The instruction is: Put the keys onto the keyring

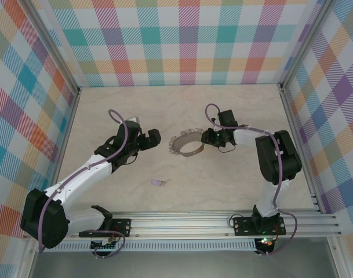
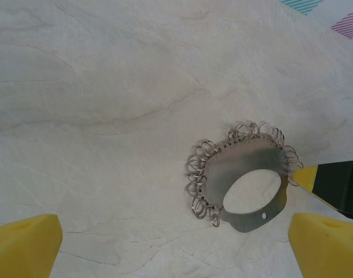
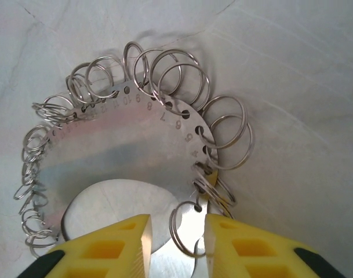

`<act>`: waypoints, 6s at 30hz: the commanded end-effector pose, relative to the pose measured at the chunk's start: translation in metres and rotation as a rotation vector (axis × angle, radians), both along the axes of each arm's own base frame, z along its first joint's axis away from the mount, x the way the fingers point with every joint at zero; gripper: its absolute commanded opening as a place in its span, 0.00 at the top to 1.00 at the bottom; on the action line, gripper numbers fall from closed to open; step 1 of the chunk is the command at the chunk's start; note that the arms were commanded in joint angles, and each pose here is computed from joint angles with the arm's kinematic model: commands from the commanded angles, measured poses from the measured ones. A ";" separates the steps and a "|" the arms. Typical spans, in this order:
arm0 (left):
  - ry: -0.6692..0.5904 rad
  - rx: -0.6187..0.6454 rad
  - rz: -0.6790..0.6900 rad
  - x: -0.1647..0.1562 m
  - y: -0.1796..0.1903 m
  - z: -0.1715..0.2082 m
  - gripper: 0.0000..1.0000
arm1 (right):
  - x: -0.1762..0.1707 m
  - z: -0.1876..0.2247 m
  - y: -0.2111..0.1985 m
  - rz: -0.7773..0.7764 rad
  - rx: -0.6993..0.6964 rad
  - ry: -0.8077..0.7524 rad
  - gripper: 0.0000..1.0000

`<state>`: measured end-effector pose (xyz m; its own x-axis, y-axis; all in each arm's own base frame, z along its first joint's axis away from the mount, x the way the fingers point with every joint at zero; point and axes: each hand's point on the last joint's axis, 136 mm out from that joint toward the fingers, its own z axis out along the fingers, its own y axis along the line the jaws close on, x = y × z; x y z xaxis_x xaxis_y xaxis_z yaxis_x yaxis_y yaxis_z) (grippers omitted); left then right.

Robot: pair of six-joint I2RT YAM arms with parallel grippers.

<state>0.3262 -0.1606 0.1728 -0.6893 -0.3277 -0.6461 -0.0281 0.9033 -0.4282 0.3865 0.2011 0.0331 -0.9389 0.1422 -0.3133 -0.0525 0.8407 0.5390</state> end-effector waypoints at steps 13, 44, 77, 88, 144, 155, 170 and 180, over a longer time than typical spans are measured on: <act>-0.024 -0.007 -0.039 -0.002 -0.008 0.012 0.00 | 0.000 -0.003 -0.001 0.041 -0.045 0.010 0.87; -0.034 -0.014 -0.035 -0.008 -0.004 0.017 0.00 | -0.015 -0.011 -0.020 0.047 -0.150 0.016 0.83; -0.192 -0.041 -0.355 -0.013 -0.047 0.109 0.16 | -0.089 0.253 0.053 0.657 0.499 -0.566 1.00; -0.314 -0.226 -0.610 -0.030 -0.093 0.161 0.40 | -0.109 0.284 0.057 0.738 0.639 -0.601 1.00; -0.318 -0.545 -0.838 -0.033 -0.172 0.175 0.65 | -0.093 0.309 0.077 0.692 0.783 -0.643 1.00; -0.313 -0.543 -0.849 -0.036 -0.175 0.170 0.87 | -0.091 0.307 0.078 0.682 0.780 -0.642 1.00; -0.402 -0.417 -0.842 -0.033 -0.165 0.176 1.00 | -0.089 0.327 0.032 0.455 0.693 -0.676 0.66; -0.531 -0.323 -0.910 -0.039 -0.163 0.190 1.00 | -0.090 0.313 0.013 0.343 0.656 -0.686 0.66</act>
<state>0.2971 -0.3241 0.3290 -0.5473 -0.0397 -0.8360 0.7688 0.3708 -0.5210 0.2872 0.2149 0.3618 -0.5917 0.2304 -0.7725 -0.7327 0.2461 0.6345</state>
